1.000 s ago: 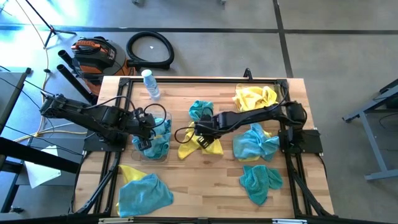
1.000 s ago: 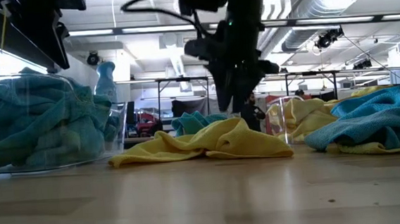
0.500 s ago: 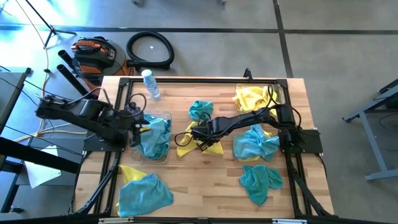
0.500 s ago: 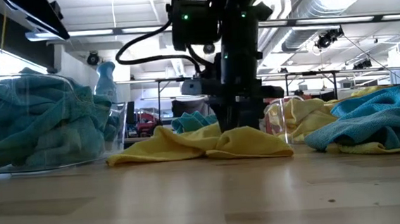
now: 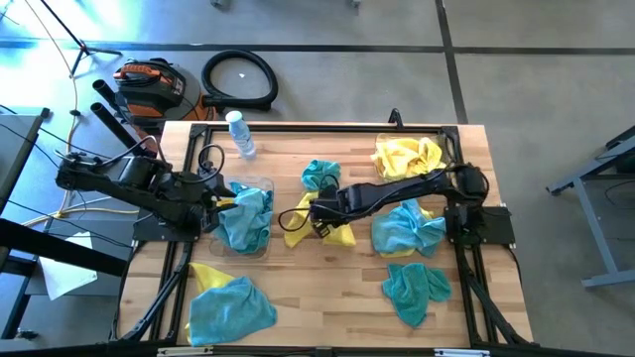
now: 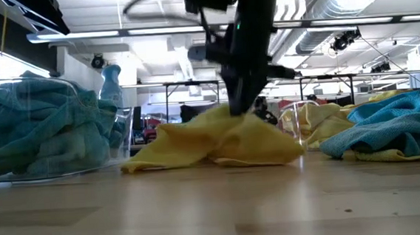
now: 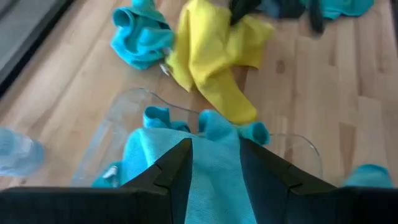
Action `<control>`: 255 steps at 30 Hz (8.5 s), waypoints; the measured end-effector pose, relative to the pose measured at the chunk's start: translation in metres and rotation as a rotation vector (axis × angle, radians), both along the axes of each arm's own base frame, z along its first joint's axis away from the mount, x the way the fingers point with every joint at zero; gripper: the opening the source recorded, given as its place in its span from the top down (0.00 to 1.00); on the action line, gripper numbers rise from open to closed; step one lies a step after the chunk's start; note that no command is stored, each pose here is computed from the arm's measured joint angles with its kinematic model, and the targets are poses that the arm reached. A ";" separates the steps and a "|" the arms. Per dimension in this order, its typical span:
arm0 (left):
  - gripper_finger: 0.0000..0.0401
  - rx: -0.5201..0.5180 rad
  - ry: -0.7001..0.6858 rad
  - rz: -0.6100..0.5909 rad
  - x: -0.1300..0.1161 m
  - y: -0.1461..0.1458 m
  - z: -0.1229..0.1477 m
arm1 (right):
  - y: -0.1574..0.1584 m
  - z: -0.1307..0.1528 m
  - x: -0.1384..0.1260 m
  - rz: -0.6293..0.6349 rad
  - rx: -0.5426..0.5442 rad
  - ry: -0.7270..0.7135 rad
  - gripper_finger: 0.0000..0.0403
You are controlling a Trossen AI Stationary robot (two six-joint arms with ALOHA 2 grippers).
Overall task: Sort microfiber towel by color & place in baskets
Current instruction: Put the yellow microfiber cloth into the right transparent bin, then put the blue microfiber cloth into the left transparent bin
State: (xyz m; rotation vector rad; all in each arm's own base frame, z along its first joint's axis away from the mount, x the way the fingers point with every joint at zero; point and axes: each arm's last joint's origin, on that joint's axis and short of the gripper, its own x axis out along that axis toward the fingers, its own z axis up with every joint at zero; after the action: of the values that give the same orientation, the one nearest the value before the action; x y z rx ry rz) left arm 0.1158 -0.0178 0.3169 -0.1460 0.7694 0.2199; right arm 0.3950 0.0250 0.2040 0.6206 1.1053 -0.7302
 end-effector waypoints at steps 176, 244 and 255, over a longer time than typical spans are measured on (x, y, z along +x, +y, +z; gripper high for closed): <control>0.77 -0.339 0.514 0.387 0.076 -0.174 -0.031 | 0.067 0.039 -0.140 -0.036 0.061 -0.539 1.00; 1.00 0.006 -0.313 0.366 0.018 -0.052 0.131 | 0.059 0.020 -0.146 0.062 -0.082 -0.411 1.00; 1.00 0.099 -0.222 0.529 0.029 -0.005 0.133 | 0.013 -0.010 -0.132 0.206 -0.001 -0.533 1.00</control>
State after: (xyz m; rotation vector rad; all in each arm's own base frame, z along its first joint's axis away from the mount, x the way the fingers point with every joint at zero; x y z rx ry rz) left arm 0.1448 -0.0233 0.4499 -0.2745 0.4850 0.7297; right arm 0.2635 0.0375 0.1939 0.6418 0.6604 -0.3543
